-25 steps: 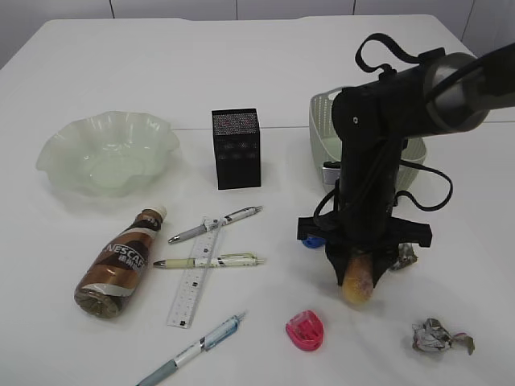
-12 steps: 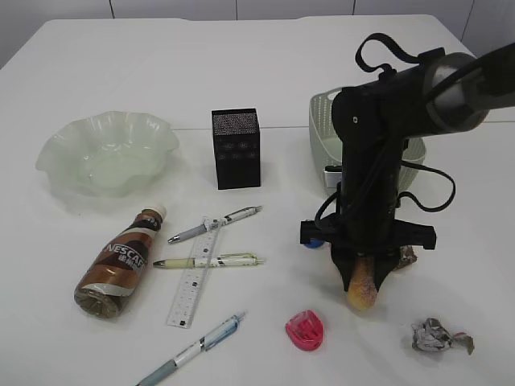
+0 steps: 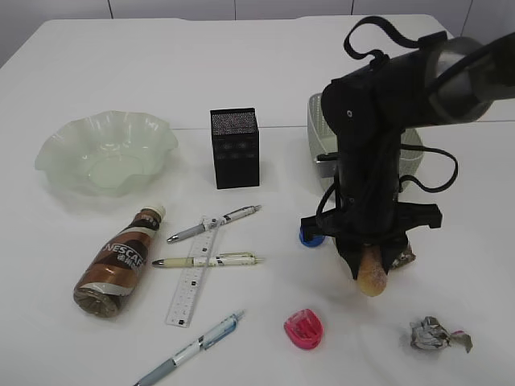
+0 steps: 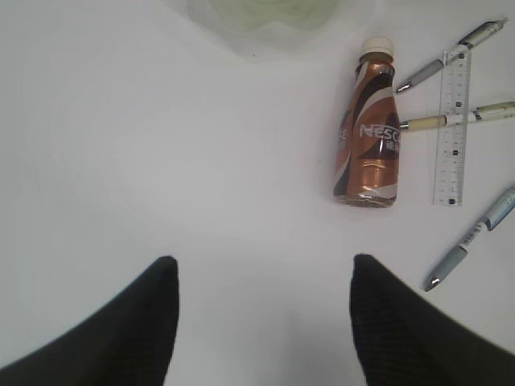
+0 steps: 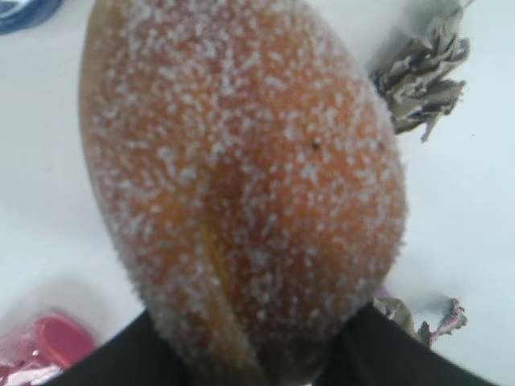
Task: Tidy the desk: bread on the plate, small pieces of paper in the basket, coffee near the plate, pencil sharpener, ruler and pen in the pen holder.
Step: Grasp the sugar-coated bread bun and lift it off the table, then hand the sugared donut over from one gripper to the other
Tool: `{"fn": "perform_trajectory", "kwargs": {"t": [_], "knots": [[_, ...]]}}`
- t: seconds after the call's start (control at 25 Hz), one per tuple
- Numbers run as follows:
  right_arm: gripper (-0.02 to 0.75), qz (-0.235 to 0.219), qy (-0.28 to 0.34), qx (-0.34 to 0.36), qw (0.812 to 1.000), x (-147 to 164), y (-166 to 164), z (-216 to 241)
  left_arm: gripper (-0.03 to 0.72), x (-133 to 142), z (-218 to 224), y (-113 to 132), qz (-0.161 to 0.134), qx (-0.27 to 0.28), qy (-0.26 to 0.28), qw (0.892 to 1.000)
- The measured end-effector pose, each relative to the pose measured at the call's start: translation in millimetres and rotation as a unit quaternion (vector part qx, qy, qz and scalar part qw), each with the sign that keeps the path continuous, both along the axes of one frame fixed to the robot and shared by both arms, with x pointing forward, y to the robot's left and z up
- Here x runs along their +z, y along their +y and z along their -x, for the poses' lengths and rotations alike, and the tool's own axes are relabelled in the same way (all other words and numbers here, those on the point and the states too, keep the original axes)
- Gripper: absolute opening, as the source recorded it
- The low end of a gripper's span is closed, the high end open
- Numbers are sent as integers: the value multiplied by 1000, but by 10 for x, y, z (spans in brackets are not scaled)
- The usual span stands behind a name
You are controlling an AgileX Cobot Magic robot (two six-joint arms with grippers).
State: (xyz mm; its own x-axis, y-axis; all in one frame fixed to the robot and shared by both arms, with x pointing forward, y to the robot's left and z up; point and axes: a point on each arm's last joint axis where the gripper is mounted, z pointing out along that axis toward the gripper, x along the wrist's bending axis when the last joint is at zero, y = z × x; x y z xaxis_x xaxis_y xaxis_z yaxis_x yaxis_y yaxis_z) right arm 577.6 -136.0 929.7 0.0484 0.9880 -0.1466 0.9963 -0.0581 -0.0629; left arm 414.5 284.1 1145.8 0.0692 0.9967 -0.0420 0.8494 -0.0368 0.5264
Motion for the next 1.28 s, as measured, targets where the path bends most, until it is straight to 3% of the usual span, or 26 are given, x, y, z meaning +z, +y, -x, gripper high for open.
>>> {"fn": "perform_trajectory", "kwargs": {"t": [0.4,0.68,0.96,1.28], "knots": [[235,-25,-55,56,997,435,228,183,493,0,-3,0,0,0,-1,1000],[235,-66,-121,119,983,1000,332,435,493,-62,-123,-25,8,-1,7,1000],[233,-145,-252,188,938,1619,346,822,493,-112,-245,-73,32,-2,5,999],[232,-227,-350,191,889,1538,2,1352,493,-60,-301,-148,82,-4,-33,996]]}}
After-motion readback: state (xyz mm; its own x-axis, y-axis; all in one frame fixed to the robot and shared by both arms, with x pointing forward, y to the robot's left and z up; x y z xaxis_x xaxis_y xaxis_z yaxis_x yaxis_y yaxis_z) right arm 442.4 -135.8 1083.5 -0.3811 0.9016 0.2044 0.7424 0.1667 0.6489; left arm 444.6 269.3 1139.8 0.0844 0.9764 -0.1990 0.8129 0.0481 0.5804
